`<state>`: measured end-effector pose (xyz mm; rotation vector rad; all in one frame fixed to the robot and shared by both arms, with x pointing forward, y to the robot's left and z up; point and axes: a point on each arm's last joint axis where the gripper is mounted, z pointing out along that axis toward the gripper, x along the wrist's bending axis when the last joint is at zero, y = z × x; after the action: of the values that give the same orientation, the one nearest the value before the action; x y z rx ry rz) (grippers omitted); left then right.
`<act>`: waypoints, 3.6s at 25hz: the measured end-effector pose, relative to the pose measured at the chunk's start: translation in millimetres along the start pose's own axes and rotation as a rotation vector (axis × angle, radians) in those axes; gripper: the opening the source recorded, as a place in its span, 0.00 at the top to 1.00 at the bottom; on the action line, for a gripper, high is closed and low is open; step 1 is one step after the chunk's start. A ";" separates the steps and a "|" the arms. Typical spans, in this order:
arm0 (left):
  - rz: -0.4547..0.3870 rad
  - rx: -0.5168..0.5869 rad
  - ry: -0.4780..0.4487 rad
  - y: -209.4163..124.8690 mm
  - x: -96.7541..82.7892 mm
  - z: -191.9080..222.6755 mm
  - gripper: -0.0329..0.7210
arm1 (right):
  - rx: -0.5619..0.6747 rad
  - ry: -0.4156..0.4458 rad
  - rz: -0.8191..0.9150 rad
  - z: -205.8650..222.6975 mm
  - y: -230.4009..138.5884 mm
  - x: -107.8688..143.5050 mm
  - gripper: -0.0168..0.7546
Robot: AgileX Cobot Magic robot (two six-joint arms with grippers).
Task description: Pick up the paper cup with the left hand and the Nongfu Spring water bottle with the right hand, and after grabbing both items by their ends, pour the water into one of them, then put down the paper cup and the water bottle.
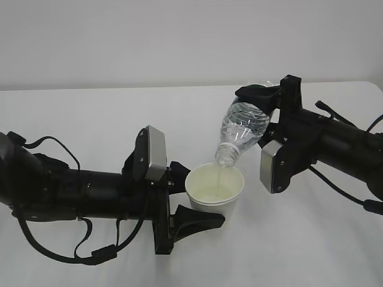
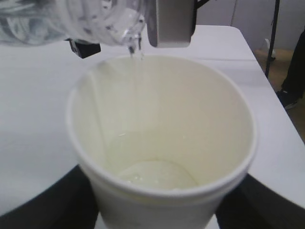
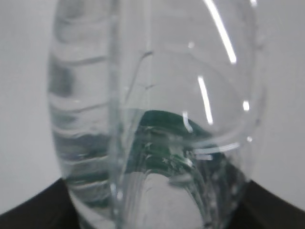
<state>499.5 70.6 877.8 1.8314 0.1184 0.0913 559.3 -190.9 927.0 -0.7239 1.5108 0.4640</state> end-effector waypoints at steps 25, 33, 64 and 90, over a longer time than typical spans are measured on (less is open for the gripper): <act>0.000 0.002 0.001 -0.2 0.1 0.0 0.32 | 0.001 -0.005 -0.011 0.0 -0.1 -0.4 0.39; 0.000 0.002 0.001 -0.2 0.1 0.0 0.32 | 0.006 -0.006 -0.020 0.0 -0.6 -0.6 0.39; 0.007 0.027 -0.004 -2.4 -0.4 0.0 0.32 | 0.008 -0.006 -0.039 0.0 -0.7 -0.6 0.39; 0.008 0.029 -0.005 -2.6 -0.5 0.0 0.32 | 0.008 -0.008 -0.039 0.0 -0.7 -0.7 0.39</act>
<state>499.0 71.3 875.3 1.8609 0.1091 0.0910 559.8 -191.2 927.9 -0.7437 1.4877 0.4304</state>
